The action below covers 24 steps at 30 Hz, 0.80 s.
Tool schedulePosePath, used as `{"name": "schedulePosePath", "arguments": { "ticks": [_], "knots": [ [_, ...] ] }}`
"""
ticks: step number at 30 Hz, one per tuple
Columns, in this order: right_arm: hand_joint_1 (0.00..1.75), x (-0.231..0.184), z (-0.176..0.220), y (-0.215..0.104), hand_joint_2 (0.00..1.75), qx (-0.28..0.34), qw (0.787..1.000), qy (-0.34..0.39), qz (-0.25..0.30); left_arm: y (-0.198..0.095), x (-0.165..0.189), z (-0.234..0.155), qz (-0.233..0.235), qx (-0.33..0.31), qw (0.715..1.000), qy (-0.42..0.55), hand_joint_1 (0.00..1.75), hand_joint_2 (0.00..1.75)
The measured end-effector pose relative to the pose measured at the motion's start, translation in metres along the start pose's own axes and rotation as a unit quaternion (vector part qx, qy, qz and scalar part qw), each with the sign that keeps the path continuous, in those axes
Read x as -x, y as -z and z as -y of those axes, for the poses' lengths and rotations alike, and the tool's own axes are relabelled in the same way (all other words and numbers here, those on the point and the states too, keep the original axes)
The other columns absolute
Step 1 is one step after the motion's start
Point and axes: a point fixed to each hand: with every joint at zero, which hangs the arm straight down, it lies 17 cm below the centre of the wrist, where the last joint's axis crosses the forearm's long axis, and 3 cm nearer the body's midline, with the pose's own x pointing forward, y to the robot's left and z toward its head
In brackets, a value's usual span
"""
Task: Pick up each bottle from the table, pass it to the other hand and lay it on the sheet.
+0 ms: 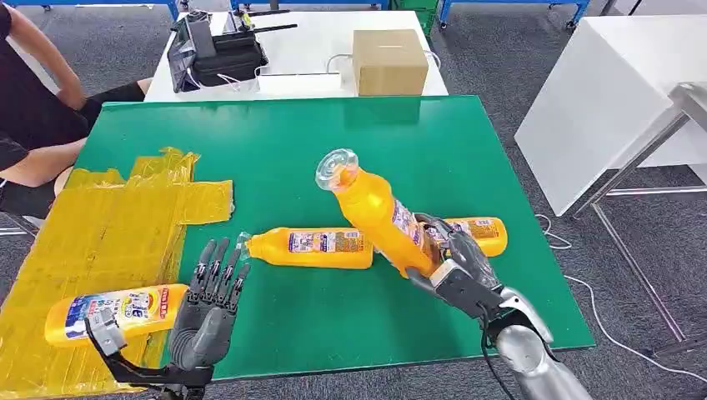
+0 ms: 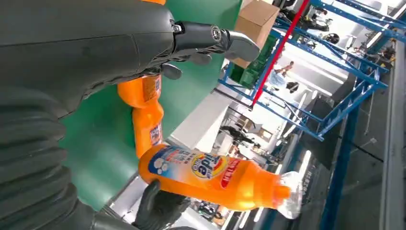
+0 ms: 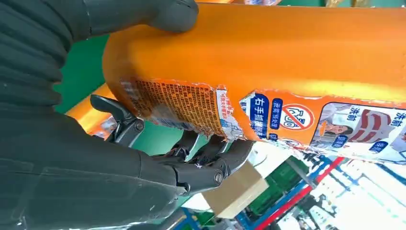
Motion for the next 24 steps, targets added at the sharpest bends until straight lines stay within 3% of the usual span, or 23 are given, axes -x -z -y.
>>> {"name": "schedulePosePath", "arguments": {
  "ticks": [6, 13, 24],
  "knots": [
    [1.75, -0.011, -0.014, 0.012, 1.75, -0.013, 1.000, 0.014, 0.014, 0.002, 0.007, -0.001, -0.006, -0.002, 1.000, 0.030, 0.00, 1.75],
    [1.75, -0.023, -0.038, 0.020, 1.75, -0.035, 0.999, 0.030, 0.025, 0.010, 0.001, -0.015, 0.021, -0.043, 0.992, 0.118, 0.00, 1.75],
    [1.75, -0.041, -0.080, 0.029, 1.75, -0.079, 0.995, 0.044, 0.039, 0.015, -0.002, -0.018, 0.030, -0.056, 0.990, 0.125, 0.00, 1.75]
  ]
}}
